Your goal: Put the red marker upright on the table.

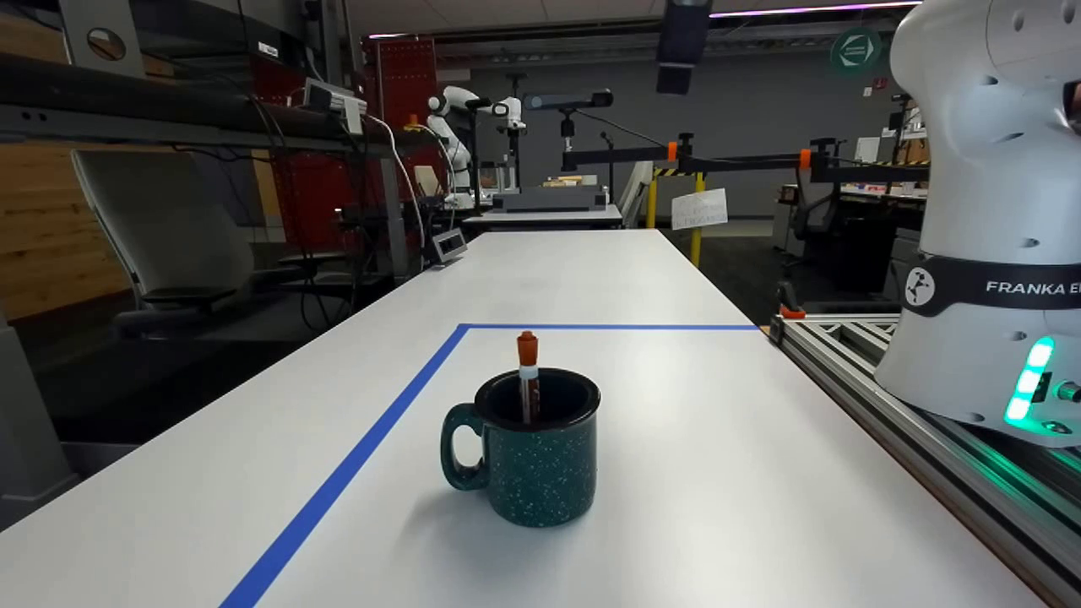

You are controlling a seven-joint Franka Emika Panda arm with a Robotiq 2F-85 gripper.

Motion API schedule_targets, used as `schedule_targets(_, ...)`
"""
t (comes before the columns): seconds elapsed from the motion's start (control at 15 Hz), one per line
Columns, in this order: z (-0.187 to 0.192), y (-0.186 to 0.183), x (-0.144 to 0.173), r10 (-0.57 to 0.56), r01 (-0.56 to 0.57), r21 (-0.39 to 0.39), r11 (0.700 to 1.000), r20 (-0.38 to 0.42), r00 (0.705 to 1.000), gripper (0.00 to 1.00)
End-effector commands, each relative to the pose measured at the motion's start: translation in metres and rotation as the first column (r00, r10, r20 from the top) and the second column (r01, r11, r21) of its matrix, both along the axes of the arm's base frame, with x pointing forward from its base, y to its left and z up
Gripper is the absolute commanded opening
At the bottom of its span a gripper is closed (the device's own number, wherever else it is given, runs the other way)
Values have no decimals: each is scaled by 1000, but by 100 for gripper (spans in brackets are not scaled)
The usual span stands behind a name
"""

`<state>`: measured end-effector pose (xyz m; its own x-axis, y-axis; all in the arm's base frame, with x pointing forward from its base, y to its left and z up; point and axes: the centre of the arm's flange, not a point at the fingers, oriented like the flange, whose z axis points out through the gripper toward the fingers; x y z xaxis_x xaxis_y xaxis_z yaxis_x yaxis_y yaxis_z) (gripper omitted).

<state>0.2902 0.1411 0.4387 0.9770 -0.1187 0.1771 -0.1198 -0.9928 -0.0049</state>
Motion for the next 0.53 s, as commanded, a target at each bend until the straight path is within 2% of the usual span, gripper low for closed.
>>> schedule_targets(0.0, -27, -5, 7, -49, 47, 31, 998, 63, 997, 100)
schedule_targets(0.47, -63, -12, 35, -121, 116, 39, 992, 128, 984, 100)
